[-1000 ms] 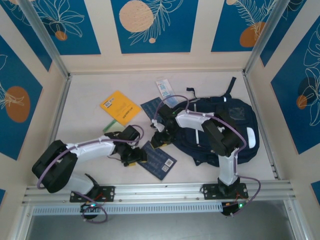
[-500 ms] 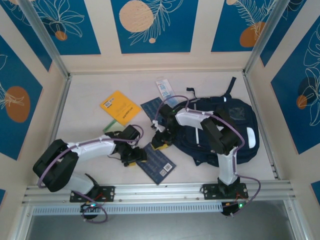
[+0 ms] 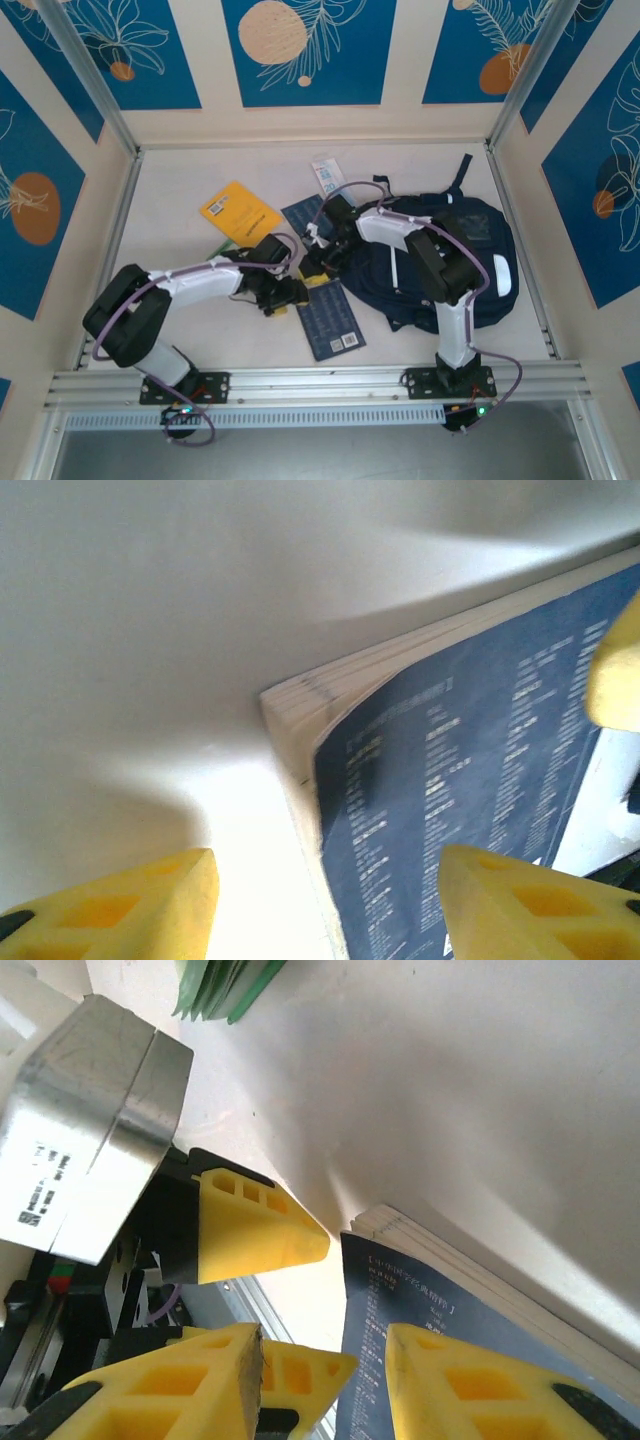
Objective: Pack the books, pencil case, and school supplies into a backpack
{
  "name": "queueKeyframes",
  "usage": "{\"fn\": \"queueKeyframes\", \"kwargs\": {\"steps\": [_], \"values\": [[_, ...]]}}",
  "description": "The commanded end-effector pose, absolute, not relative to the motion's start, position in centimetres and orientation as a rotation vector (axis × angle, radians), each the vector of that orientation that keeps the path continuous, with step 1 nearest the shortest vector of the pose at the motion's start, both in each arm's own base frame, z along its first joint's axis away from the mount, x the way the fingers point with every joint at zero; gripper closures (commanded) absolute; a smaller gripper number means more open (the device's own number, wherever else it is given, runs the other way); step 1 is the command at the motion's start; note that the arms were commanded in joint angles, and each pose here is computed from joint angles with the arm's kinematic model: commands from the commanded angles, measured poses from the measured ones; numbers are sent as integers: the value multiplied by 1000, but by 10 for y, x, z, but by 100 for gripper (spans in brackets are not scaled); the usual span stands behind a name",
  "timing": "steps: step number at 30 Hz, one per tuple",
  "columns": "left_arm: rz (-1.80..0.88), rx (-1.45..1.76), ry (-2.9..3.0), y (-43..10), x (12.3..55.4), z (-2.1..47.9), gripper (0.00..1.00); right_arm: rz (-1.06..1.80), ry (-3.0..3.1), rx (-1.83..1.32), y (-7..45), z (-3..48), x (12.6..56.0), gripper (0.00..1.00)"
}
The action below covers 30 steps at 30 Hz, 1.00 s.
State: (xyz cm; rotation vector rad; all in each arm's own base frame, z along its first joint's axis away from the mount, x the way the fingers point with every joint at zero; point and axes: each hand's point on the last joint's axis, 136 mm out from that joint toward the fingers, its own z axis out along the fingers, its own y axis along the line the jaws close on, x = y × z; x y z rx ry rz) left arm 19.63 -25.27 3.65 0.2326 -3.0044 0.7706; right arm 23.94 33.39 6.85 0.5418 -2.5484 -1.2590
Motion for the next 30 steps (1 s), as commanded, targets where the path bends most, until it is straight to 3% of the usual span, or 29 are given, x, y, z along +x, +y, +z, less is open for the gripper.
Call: {"fn": "queueKeyframes", "kwargs": {"steps": [1, 7, 10, 16, 24, 30], "values": [[1050, 127, -3070, -284, 241, 73, 40, -1150, -2692, 508, 326, 69, 251, 63], [970, 114, -3123, -263, 246, 73, 41, -859, -3033, 380, 281, 85, 266, 68], [955, 114, -3120, -256, 236, 70, 41, -734, -3089, 342, 270, 80, 246, 74], [933, 101, -3094, -255, 211, 58, 41, -503, -3150, 405, 248, 60, 198, 74], [908, -13, -3055, -276, 186, 45, 41, -340, -3170, 359, 223, 30, 178, 62], [918, -21, -3026, -282, 183, 40, 42, -377, -3168, 336, 222, 23, 189, 59]]}}
